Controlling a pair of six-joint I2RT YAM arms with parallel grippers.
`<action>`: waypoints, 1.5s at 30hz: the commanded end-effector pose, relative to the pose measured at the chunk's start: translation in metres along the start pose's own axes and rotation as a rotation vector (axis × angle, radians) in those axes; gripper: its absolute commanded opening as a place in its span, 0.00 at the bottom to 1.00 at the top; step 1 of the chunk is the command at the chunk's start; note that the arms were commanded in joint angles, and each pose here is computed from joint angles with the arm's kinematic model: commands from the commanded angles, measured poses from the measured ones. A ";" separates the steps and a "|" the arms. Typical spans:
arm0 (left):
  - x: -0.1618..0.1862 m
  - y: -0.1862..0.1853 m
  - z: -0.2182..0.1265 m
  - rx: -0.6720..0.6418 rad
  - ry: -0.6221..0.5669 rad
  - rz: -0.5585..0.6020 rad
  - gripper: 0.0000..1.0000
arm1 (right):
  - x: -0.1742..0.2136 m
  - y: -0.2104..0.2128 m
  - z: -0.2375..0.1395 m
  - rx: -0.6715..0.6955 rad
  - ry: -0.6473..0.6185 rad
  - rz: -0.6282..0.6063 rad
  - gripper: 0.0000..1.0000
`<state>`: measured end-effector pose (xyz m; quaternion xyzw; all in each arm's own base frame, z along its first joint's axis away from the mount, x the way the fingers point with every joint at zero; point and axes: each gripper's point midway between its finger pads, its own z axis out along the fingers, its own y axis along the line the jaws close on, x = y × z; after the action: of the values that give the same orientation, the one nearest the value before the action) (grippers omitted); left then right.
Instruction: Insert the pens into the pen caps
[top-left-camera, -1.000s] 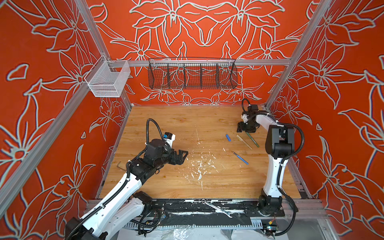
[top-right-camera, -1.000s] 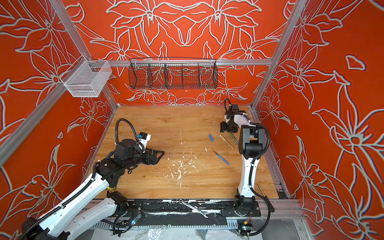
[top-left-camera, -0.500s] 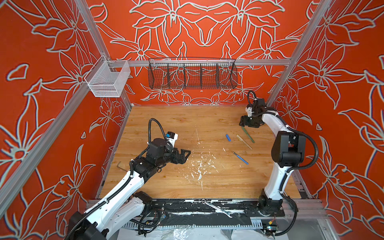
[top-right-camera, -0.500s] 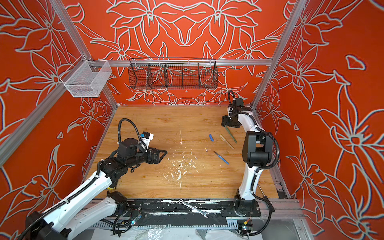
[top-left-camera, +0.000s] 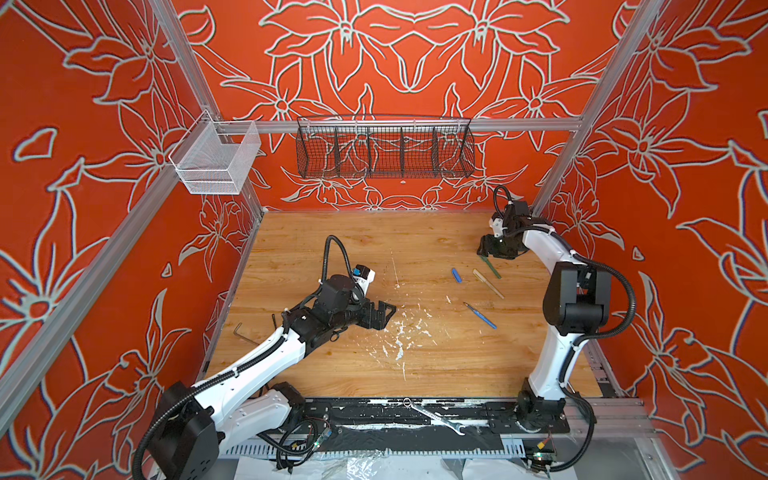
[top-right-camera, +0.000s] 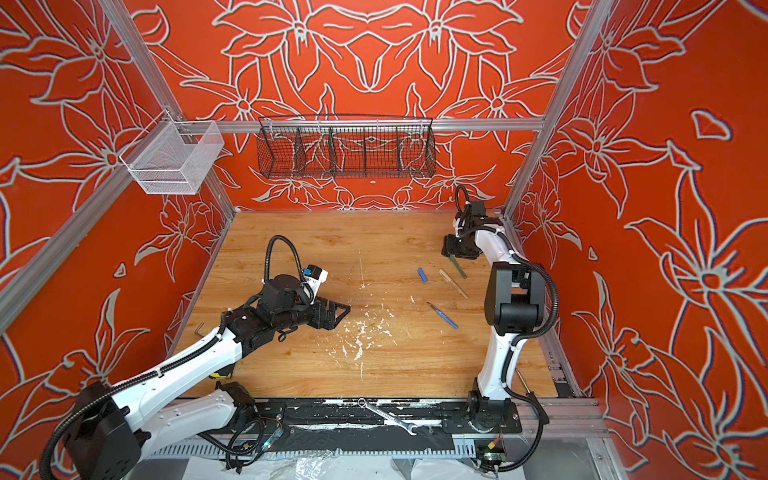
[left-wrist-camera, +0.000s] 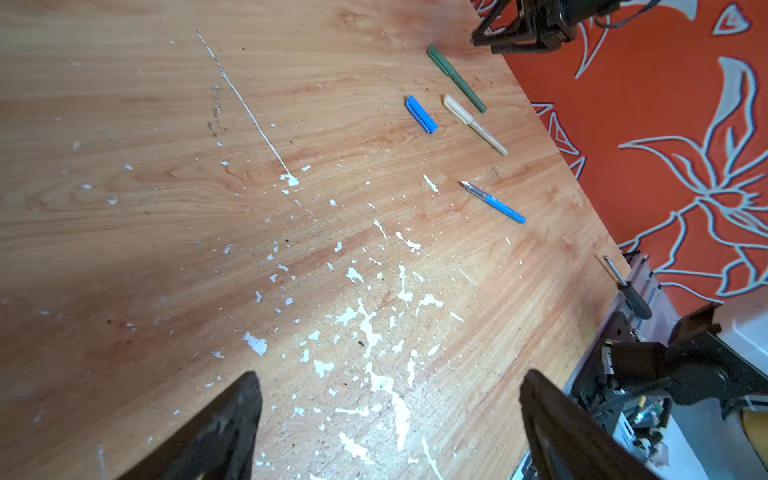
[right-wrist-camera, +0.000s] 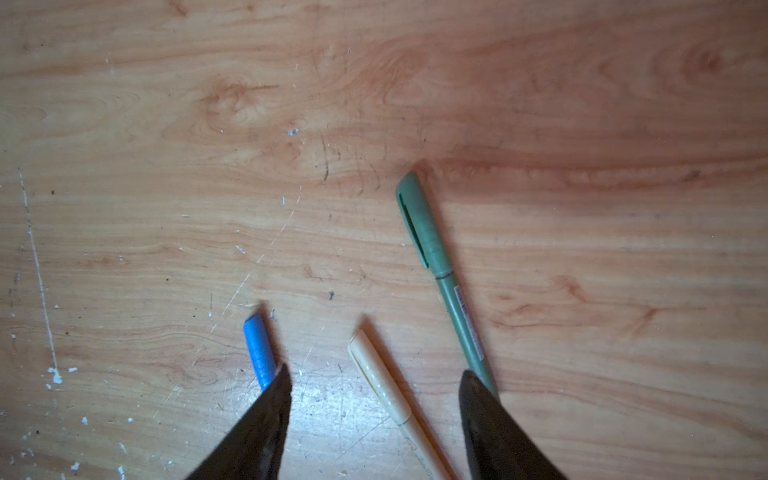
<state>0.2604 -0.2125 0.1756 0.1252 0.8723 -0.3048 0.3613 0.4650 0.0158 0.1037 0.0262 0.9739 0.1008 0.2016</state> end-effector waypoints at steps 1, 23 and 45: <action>-0.019 0.006 -0.021 -0.080 -0.085 0.030 0.97 | 0.024 0.033 -0.026 -0.050 -0.001 -0.031 0.65; -0.011 0.018 -0.050 -0.152 -0.112 0.027 0.97 | 0.200 0.032 -0.014 0.118 0.147 0.139 0.76; -0.012 0.018 -0.050 -0.150 -0.117 0.036 0.97 | 0.218 0.026 0.004 -0.016 0.248 0.231 0.80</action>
<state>0.2493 -0.1688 0.2064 0.0934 0.8658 -0.2433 0.4271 0.2779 0.0577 0.0292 0.1243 0.9805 0.1198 0.0937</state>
